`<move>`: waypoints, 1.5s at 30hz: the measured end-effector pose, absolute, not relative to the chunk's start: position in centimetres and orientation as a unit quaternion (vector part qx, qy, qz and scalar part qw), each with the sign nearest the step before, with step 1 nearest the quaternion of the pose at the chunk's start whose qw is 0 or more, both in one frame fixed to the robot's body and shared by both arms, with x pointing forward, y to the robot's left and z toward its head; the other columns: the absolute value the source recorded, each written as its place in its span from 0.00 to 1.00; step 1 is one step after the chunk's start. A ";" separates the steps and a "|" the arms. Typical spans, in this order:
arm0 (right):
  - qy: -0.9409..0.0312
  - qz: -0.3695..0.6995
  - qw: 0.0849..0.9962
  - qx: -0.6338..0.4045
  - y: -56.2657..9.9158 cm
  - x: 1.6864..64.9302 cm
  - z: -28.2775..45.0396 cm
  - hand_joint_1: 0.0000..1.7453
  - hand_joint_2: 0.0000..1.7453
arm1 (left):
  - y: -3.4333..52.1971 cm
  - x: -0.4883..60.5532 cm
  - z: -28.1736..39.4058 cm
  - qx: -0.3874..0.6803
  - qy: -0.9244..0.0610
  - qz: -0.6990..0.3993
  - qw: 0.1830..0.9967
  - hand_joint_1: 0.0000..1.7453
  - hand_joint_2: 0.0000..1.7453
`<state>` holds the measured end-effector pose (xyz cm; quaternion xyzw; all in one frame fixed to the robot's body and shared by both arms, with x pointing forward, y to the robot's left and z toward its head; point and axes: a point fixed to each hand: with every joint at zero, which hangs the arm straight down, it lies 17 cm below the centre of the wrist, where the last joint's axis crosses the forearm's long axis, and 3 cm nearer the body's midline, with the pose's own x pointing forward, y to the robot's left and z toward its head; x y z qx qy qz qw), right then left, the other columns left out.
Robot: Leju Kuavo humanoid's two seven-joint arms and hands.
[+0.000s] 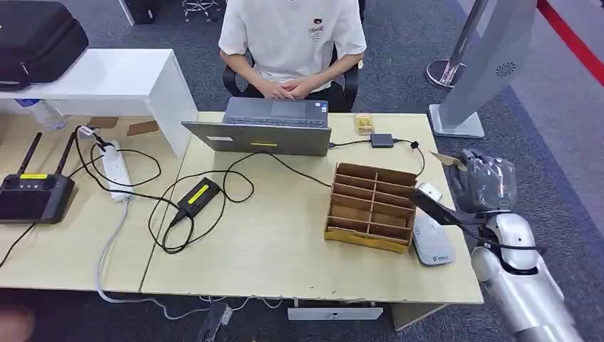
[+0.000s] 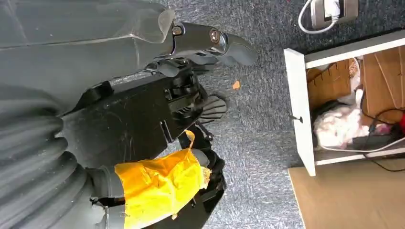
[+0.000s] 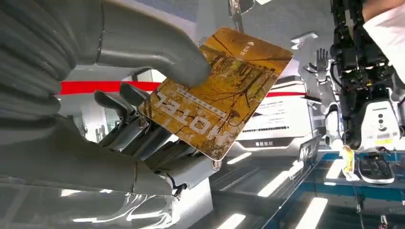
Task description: Pass the card to the sensor for recognition and then transmit it.
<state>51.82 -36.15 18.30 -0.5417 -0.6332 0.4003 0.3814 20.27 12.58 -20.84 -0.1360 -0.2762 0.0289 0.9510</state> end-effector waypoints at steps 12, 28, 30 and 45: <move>-0.618 0.424 0.391 -0.535 -36.0 50.1 14.8 1.00 1.00 | 12.8 20.5 -20.7 -0.135 -0.280 0.032 0.950 0.00 1.00; -0.572 0.449 0.450 -0.518 -38.0 45.5 6.8 1.00 1.00 | 13.2 20.0 -20.6 -0.135 -0.279 0.047 0.949 0.00 1.00; -0.568 0.450 0.456 -0.517 -38.4 45.0 6.2 1.00 1.00 | 13.4 19.9 -20.6 -0.134 -0.279 0.051 0.950 0.00 1.00; -0.550 0.453 0.477 -0.514 -39.8 42.7 4.0 1.00 1.00 | 14.1 19.7 -20.7 -0.129 -0.277 0.064 0.950 0.00 1.00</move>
